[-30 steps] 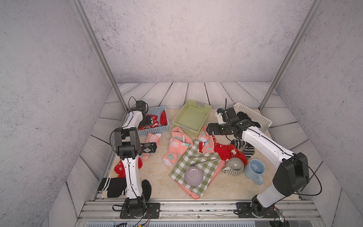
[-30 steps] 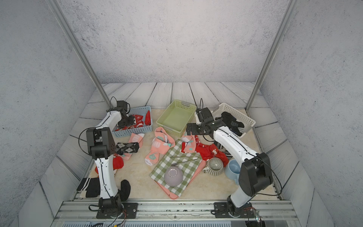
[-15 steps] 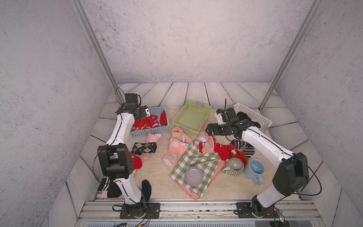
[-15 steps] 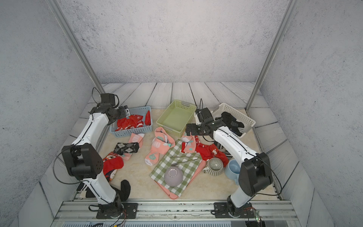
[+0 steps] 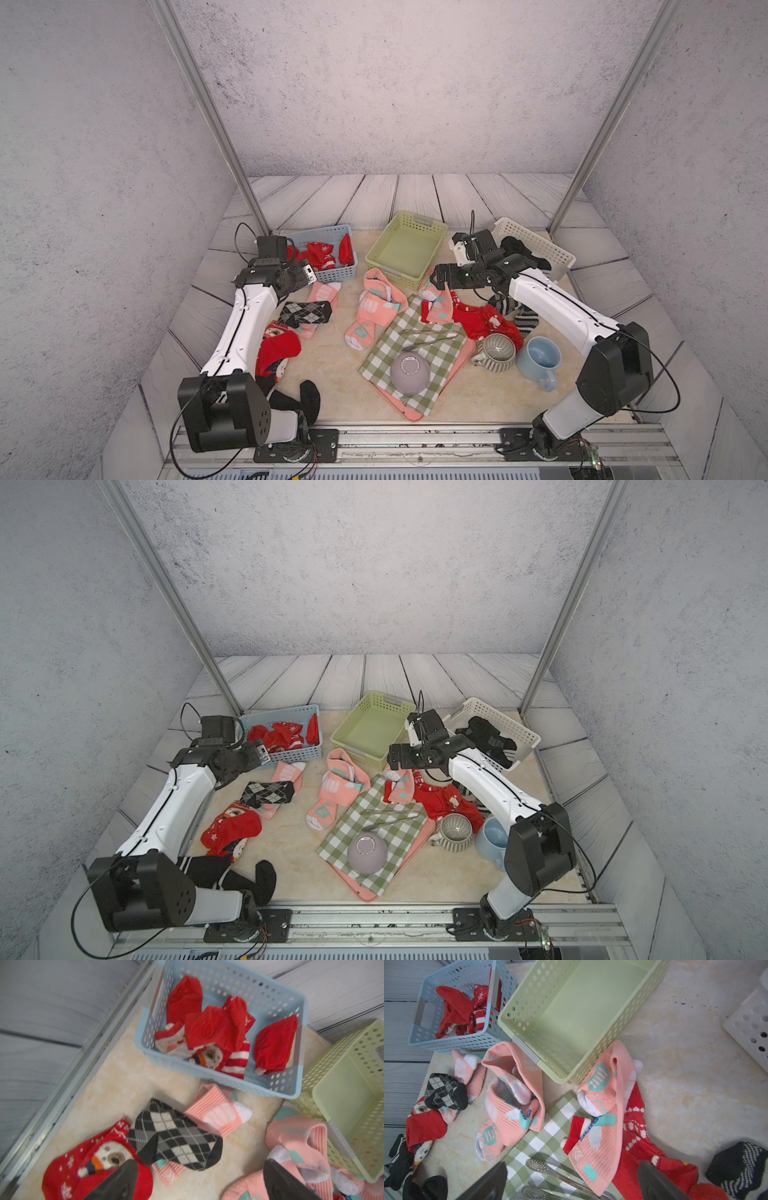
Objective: Sort the socks into the basket by color
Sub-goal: Pick up the sock from the center of the board.
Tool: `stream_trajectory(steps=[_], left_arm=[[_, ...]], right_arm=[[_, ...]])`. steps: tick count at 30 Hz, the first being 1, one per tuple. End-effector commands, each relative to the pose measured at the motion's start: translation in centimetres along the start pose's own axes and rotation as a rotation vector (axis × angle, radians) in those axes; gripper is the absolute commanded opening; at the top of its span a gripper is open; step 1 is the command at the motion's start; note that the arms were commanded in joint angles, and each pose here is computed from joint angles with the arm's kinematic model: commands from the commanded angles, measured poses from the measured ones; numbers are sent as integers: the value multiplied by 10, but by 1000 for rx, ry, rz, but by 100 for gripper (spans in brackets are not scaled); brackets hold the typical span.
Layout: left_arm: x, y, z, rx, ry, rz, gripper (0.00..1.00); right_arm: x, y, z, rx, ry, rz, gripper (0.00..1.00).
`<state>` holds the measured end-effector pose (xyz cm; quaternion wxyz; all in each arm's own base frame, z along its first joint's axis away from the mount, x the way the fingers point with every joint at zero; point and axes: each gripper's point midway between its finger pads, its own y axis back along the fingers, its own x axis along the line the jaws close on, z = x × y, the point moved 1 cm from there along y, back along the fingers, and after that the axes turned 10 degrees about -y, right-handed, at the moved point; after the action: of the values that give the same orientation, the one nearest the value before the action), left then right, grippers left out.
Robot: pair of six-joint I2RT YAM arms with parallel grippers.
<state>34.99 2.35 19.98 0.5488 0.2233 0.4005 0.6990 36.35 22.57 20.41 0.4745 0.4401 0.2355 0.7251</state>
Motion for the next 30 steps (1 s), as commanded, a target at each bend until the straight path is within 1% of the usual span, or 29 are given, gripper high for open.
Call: stream_trajectory(steps=[1, 4, 10, 11, 13, 14, 18, 22, 28, 30], left_arm=[[11, 0, -38, 90, 83, 32, 94], [17, -6, -68, 151, 129, 43, 89], [29, -17, -106, 263, 190, 104, 86], [33, -18, -111, 283, 196, 127, 86], [49, -22, -125, 303, 246, 226, 85], [53, -24, -129, 305, 260, 244, 85], [64, -36, -136, 293, 287, 303, 85], [71, -47, -140, 307, 328, 335, 83], [86, -68, -146, 328, 385, 361, 80], [90, -75, -147, 342, 397, 355, 76]], right_arm=[[1, 10, -5, -10, 9, 6, 99], [-3, 9, -8, -10, 4, -11, 99], [-16, 7, -13, -12, 2, -68, 99], [-18, 6, -14, -8, 1, -75, 99], [-22, 4, -16, -5, -2, -89, 99], [-23, 3, -16, -2, -6, -93, 99], [-31, -1, -19, 11, -17, -106, 99], [-39, -4, -21, 17, -33, -114, 99], [-58, -8, -20, 23, -71, -140, 99], [-62, -9, -19, 25, -83, -141, 99]])
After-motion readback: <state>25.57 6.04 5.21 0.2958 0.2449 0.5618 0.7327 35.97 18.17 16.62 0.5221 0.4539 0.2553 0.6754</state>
